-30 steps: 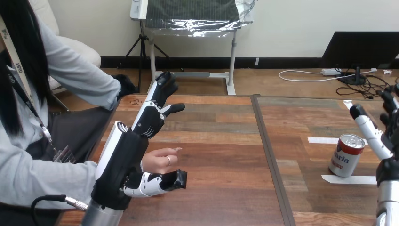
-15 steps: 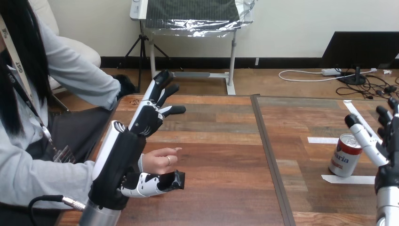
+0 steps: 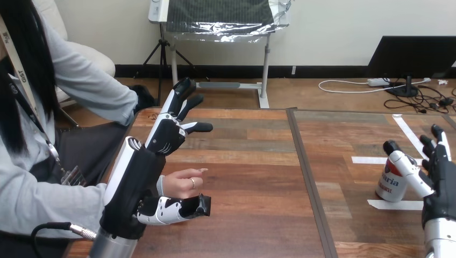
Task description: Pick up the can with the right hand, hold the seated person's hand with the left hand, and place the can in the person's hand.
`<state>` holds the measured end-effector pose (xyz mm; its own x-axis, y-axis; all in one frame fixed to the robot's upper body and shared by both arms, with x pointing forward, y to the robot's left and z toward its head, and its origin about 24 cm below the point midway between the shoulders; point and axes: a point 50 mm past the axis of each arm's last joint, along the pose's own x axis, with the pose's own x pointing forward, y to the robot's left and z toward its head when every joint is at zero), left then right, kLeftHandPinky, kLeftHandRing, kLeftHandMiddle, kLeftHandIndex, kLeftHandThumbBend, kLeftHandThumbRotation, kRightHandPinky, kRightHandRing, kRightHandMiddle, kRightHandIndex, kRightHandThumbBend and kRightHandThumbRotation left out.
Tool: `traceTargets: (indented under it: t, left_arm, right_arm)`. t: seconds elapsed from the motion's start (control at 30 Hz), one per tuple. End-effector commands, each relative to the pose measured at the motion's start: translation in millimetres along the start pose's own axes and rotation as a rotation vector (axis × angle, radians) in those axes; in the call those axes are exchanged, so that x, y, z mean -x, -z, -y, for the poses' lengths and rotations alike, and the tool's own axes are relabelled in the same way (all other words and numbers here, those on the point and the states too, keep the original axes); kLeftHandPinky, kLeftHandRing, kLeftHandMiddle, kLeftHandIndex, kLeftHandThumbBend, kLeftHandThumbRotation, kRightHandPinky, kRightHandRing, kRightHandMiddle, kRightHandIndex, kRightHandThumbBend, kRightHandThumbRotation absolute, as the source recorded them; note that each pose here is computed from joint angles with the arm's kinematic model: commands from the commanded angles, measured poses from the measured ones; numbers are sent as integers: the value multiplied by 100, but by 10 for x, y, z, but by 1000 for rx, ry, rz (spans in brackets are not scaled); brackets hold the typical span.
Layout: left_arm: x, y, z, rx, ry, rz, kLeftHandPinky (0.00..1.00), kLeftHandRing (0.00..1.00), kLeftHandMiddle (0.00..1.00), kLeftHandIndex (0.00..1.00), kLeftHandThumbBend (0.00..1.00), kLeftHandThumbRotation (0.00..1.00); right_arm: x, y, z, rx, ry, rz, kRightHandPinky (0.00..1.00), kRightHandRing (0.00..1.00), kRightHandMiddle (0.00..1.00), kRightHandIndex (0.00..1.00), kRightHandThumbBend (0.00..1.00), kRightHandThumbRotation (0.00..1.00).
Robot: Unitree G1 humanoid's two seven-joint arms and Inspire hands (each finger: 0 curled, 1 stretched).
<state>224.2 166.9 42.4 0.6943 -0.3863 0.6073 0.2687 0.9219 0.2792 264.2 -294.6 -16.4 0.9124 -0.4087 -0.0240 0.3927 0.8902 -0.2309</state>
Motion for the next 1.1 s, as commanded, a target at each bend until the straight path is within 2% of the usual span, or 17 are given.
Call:
traceTargets:
  t: [0.0,0.43,0.63,1.07]
  left_arm:
    - [-117,-90,-72,-26,-8,82,75,95,100,100,100,68]
    - [-117,-98,-71,-28,-7,86,75,94,100,100,100,68]
    - [-121,-101,-72,-29,-6,89,75,95,100,100,100,68]
    - [-125,-106,-75,-20,-2,91,75,95,100,100,100,67]
  right_arm:
    - [-179,-229,-56,-4,-1,67,92,96,94,99,100,56]
    - [-147,-156,-79,51,-7,28,90,95,94,99,100,58]
    - [-133,-127,-93,22,-24,8,91,95,94,100,100,57]
    - [-107,-66,-111,20,-42,-30,92,95,95,100,100,58]
